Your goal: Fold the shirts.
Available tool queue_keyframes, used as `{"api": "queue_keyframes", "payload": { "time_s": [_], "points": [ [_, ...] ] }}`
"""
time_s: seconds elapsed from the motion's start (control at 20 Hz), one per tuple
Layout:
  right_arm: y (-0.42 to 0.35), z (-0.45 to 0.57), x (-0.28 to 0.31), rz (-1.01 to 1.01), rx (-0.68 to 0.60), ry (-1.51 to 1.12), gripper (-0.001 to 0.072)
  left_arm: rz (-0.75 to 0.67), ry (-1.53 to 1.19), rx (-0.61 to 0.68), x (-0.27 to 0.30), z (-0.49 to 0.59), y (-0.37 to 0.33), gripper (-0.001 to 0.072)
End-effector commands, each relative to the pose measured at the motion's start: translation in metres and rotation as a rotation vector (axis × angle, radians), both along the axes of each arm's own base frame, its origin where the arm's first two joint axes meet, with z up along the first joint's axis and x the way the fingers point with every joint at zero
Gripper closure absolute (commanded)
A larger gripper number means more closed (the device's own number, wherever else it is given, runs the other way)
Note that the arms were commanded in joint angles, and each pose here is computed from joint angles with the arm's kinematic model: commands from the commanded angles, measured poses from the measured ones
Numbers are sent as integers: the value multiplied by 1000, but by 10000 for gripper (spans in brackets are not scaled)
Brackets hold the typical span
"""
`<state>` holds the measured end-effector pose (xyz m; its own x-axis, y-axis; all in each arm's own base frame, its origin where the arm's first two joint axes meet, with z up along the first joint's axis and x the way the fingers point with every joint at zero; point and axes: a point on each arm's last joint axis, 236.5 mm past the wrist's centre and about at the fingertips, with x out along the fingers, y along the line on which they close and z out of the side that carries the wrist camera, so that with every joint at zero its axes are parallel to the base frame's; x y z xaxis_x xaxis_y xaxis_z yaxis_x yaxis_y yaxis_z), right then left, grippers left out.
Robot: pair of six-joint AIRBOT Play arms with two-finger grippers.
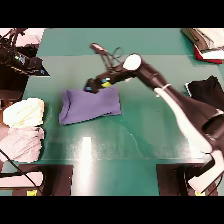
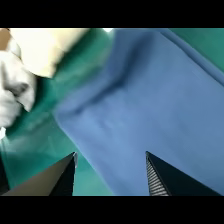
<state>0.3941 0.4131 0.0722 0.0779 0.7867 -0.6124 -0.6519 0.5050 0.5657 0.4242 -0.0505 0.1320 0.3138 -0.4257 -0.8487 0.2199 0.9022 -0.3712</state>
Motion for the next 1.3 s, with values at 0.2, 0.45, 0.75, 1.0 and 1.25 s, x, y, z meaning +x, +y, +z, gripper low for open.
{"api": "queue_keyframes", "payload": {
  "time_s": [0.2, 0.45, 0.75, 1.0, 1.25],
  "points": [
    [-156, -86, 8, -308, -108, 325, -4, 3, -5, -2, 1, 1, 0, 684],
    [-151, -119, 11, -392, -40, 438, 25, 2, -7, -11, 2, 1, -2, 684],
    [-64, -131, 11, -257, 54, 525, 27, -5, 2, -16, -1, 1, -3, 684],
    [-7, -129, -3, -137, 73, 502, 334, -11, 13, -16, -4, 1, -4, 684],
    [6, -102, 9, -69, 108, 347, 692, -17, 23, -23, -6, 1, -6, 685]
  ]
}}
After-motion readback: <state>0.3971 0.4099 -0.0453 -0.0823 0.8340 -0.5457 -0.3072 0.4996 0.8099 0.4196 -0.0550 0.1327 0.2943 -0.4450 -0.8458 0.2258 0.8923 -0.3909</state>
